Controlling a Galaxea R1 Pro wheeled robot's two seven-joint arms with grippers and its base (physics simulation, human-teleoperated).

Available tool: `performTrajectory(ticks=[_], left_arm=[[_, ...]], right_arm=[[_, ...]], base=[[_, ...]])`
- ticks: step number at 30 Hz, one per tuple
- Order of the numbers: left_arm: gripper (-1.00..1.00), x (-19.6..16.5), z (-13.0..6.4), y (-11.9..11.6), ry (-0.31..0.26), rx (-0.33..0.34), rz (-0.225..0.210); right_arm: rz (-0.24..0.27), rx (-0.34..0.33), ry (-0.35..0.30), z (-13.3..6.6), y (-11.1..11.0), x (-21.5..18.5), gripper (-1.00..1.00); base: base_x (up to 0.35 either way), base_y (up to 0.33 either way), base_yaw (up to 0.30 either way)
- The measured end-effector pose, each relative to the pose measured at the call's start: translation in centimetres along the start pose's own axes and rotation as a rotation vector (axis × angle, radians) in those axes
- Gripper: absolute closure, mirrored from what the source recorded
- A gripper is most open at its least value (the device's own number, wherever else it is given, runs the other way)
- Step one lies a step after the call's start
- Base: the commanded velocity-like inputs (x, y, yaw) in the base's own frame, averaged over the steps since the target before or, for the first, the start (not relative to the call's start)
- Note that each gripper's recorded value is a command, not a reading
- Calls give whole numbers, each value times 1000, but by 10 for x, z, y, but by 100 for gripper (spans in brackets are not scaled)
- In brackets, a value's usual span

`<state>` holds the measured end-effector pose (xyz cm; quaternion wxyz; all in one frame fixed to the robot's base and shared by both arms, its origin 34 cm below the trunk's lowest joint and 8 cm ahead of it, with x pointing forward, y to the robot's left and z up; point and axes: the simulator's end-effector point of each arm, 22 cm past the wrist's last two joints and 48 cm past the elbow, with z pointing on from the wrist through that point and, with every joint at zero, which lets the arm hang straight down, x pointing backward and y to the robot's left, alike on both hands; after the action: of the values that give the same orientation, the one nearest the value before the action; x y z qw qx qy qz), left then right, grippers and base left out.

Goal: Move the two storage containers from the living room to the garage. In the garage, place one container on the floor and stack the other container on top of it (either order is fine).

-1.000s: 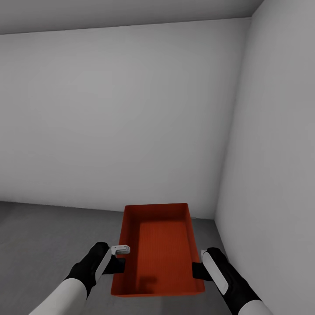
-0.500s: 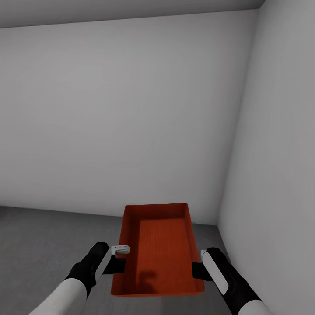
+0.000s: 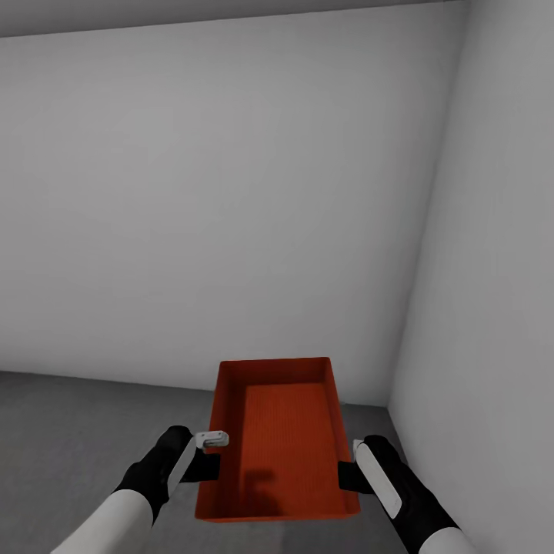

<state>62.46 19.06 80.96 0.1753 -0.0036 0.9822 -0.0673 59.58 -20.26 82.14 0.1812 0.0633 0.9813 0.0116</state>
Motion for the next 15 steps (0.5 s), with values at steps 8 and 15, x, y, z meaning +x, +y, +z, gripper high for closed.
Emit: performTrajectory(ticks=[8, 15], left_arm=[[100, 0, 0, 0, 0, 0, 0], [100, 0, 0, 0, 0, 0, 0]], right_arm=[[0, 0, 0, 0, 0, 0, 100], [0, 0, 0, 0, 0, 0, 100]], base=[[93, 0, -173], [4, 0, -214]])
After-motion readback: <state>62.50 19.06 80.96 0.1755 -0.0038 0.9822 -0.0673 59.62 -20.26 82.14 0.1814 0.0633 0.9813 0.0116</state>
